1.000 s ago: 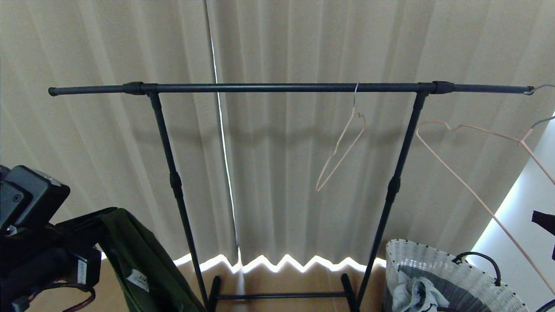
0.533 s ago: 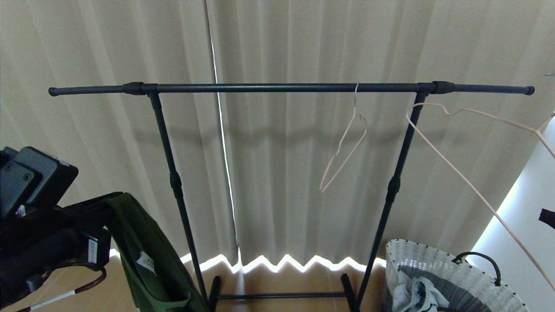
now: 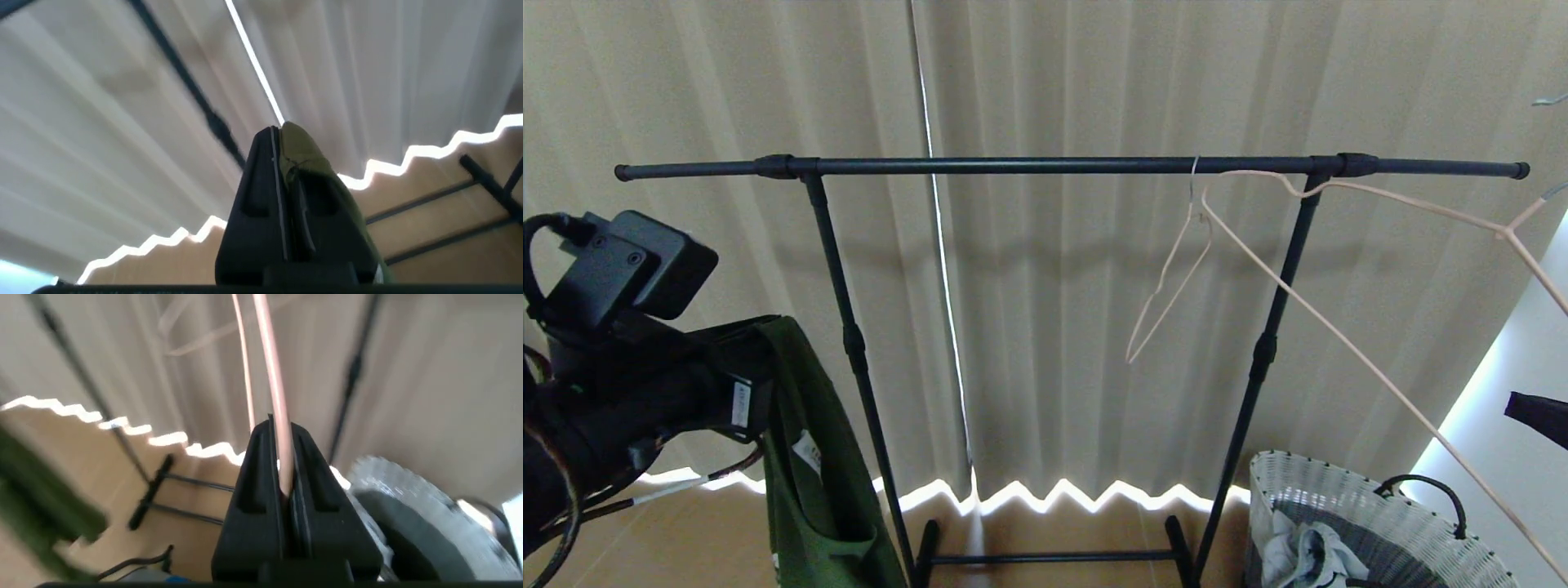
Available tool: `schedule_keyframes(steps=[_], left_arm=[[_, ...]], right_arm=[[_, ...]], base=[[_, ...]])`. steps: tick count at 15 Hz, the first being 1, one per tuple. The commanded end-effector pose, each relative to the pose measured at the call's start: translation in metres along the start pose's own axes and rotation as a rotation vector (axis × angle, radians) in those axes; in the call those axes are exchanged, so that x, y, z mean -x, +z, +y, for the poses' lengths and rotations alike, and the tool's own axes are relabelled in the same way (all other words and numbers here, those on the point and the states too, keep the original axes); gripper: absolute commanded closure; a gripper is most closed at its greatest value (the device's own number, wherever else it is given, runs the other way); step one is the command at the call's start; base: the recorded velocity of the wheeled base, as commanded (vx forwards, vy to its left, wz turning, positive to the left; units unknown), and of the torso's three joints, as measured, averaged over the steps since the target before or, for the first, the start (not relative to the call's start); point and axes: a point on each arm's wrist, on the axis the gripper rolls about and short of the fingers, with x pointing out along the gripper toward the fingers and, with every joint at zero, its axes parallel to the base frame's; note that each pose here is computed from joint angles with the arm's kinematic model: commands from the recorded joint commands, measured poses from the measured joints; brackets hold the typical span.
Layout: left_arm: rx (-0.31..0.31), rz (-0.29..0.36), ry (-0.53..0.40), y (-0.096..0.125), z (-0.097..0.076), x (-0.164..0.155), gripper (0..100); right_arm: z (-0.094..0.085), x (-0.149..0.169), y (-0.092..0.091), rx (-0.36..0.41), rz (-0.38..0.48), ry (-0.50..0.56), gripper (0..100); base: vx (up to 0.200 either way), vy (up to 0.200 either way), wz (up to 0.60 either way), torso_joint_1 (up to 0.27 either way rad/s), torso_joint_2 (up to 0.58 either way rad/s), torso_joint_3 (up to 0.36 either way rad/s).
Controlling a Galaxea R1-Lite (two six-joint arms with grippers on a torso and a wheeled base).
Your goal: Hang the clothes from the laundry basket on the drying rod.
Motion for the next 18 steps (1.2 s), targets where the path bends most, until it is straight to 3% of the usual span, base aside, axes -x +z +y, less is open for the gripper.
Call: schedule_keyframes(steps=[1,3,5,8,9,10,15,18], left_arm=[[-0.006,0.0,-0.029,0.011,-0.008,-0.019,100],[-0.009,-0.014,-0.032,0.021,-0.013,-0.027,100],[-0.017,0.007,0.042,0.037,-0.024,-0.05,100],[0.005,-0.005,0.108,0.057,-0.025,-0.073,100],[0.026,-0.015,0.111,0.061,-0.024,-0.076,100],[0.085,-0.038,0.102,0.069,-0.028,-0.08,100],[0.114,-0.043,0.083,0.071,-0.035,-0.082,100],[0.117,-0.03,0.082,0.068,-0.037,-0.086,100]], right_arm=[[0.009,-0.007,0.008,0.023,0.01,0.085,100],[0.013,-0.01,0.007,0.035,0.03,0.129,100],[0.025,-0.022,0.001,0.059,0.097,0.221,100],[0.05,-0.037,-0.006,0.071,0.196,0.372,100],[0.056,-0.039,-0.008,0.065,0.219,0.402,100],[0.066,-0.042,-0.01,0.071,0.24,0.451,100],[0.082,-0.069,-0.011,0.081,0.258,0.469,100],[0.086,-0.069,-0.01,0.087,0.25,0.49,100]], base=[[0.0,0.0,0.0,0.0,0.0,0.0],[0.0,0.0,0.0,0.0,0.0,0.0],[0.0,0.0,0.0,0.0,0.0,0.0],[0.0,0.0,0.0,0.0,0.0,0.0],[0.0,0.0,0.0,0.0,0.0,0.0],[0.0,0.0,0.0,0.0,0.0,0.0],[0.0,0.0,0.0,0.0,0.0,0.0],[0.0,0.0,0.0,0.0,0.0,0.0]])
